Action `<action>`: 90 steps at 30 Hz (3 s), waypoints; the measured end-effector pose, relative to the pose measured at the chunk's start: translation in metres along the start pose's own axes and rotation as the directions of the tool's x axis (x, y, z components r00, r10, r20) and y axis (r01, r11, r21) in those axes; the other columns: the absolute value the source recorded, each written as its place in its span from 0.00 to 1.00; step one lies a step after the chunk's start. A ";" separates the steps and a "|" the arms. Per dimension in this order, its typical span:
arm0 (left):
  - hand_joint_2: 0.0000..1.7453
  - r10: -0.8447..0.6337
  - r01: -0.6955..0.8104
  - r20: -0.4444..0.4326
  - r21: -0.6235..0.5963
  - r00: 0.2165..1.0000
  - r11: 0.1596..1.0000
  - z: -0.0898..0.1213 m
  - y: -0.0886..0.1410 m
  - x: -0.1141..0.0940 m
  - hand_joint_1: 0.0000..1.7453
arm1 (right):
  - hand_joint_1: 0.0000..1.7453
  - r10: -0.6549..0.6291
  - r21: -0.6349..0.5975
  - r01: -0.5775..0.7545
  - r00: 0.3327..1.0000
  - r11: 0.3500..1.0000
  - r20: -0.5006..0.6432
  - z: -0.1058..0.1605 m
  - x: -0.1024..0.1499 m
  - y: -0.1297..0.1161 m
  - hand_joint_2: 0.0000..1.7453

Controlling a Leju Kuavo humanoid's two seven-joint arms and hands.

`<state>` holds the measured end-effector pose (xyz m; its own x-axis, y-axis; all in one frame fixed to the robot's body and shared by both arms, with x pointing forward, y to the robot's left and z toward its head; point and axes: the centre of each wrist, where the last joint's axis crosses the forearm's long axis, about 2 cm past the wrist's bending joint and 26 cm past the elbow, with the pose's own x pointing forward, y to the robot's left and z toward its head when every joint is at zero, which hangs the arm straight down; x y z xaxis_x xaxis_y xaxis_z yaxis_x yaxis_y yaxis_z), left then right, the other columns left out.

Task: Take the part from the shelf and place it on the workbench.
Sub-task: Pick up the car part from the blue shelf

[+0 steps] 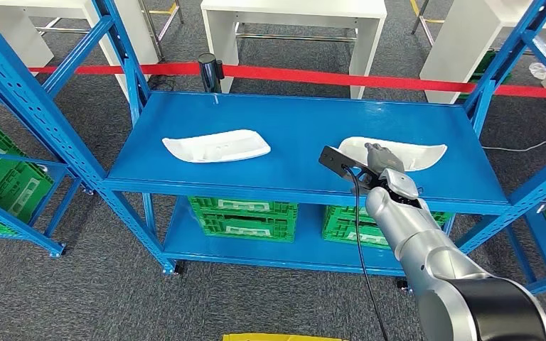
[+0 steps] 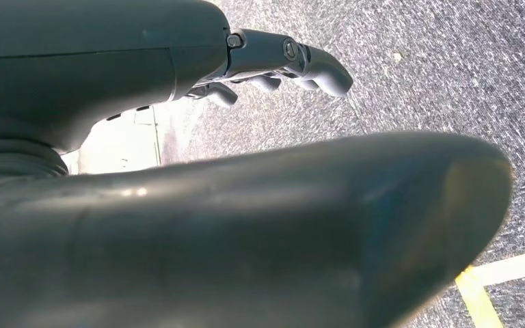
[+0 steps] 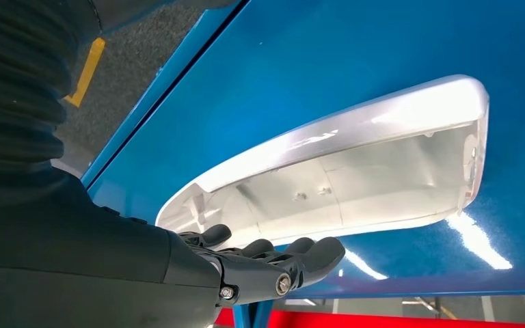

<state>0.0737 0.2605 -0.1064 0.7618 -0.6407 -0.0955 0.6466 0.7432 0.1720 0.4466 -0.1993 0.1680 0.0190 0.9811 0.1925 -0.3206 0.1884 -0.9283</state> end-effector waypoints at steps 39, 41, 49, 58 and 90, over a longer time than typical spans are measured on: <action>0.00 0.018 -0.019 0.027 0.021 0.999 1.000 -0.001 0.004 -0.004 0.00 | 1.00 -0.137 -0.037 0.136 0.990 0.990 -0.028 -0.003 -0.021 -0.009 1.00; 0.00 0.021 -0.022 0.029 0.021 0.999 1.000 -0.001 0.004 -0.004 0.00 | 0.85 -0.139 -0.039 0.137 0.990 0.990 -0.029 -0.003 -0.021 -0.009 1.00; 0.00 0.025 -0.026 0.037 0.023 0.999 0.999 -0.001 0.005 -0.003 0.00 | 0.00 -0.131 -0.046 0.130 0.991 0.991 -0.029 -0.004 -0.022 -0.011 1.00; 0.00 0.026 -0.027 0.034 0.023 0.999 0.999 -0.001 0.005 -0.003 0.00 | 0.00 -0.121 -0.052 0.119 0.992 0.992 -0.035 -0.004 -0.024 -0.011 1.00; 0.00 0.038 -0.039 0.032 0.037 0.999 0.999 -0.002 0.005 -0.005 0.00 | 0.00 0.074 -0.269 -0.100 0.992 0.958 -0.106 -0.005 -0.025 -0.027 1.00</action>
<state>0.0730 0.2672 -0.1067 0.7843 -0.6177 -0.0576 0.6142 0.7601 0.2120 0.4596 -0.2287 0.1864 0.0959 0.9914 0.0887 -0.0538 0.0942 -0.9941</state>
